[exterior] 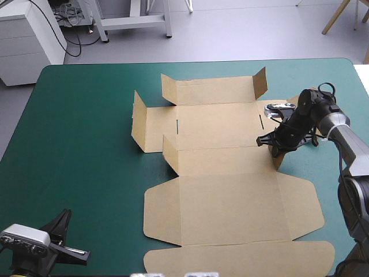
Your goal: Fold the box
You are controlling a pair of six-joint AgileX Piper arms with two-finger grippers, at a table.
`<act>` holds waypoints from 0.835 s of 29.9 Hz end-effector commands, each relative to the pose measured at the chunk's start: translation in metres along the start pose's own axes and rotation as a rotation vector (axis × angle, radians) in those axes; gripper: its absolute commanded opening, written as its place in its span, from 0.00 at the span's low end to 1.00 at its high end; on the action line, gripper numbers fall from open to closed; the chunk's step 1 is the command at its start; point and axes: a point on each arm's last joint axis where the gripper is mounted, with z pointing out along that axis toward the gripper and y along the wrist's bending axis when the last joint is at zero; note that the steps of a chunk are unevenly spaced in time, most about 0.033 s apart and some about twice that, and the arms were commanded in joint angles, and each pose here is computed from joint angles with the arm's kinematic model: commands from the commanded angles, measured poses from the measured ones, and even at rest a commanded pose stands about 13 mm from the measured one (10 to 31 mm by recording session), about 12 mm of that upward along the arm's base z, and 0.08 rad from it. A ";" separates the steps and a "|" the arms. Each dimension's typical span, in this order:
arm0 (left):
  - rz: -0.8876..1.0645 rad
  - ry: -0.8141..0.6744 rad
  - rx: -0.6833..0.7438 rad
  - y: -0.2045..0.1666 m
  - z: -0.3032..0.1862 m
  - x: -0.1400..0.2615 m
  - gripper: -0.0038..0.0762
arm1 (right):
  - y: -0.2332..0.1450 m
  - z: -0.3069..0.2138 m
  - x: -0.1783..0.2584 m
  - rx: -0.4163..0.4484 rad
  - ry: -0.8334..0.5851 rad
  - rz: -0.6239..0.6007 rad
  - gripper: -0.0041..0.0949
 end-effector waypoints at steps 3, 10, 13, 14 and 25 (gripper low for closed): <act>-0.011 -0.107 -0.017 0.001 -0.006 -0.012 0.04 | 0.008 -0.035 -0.008 0.000 -0.094 -0.078 0.04; -0.011 -0.107 -0.017 0.001 -0.006 -0.012 0.04 | 0.038 -0.049 -0.019 -0.030 -0.144 -0.400 0.04; -0.011 -0.107 -0.017 0.001 -0.006 -0.012 0.04 | 0.067 -0.053 -0.024 -0.018 -0.185 -0.644 0.02; -0.011 -0.107 -0.017 0.001 -0.006 -0.012 0.04 | 0.077 -0.055 -0.026 -0.006 -0.203 -0.730 0.02; -0.011 -0.107 -0.017 0.001 -0.006 -0.012 0.04 | 0.175 -0.073 -0.049 0.278 -0.576 -1.458 0.02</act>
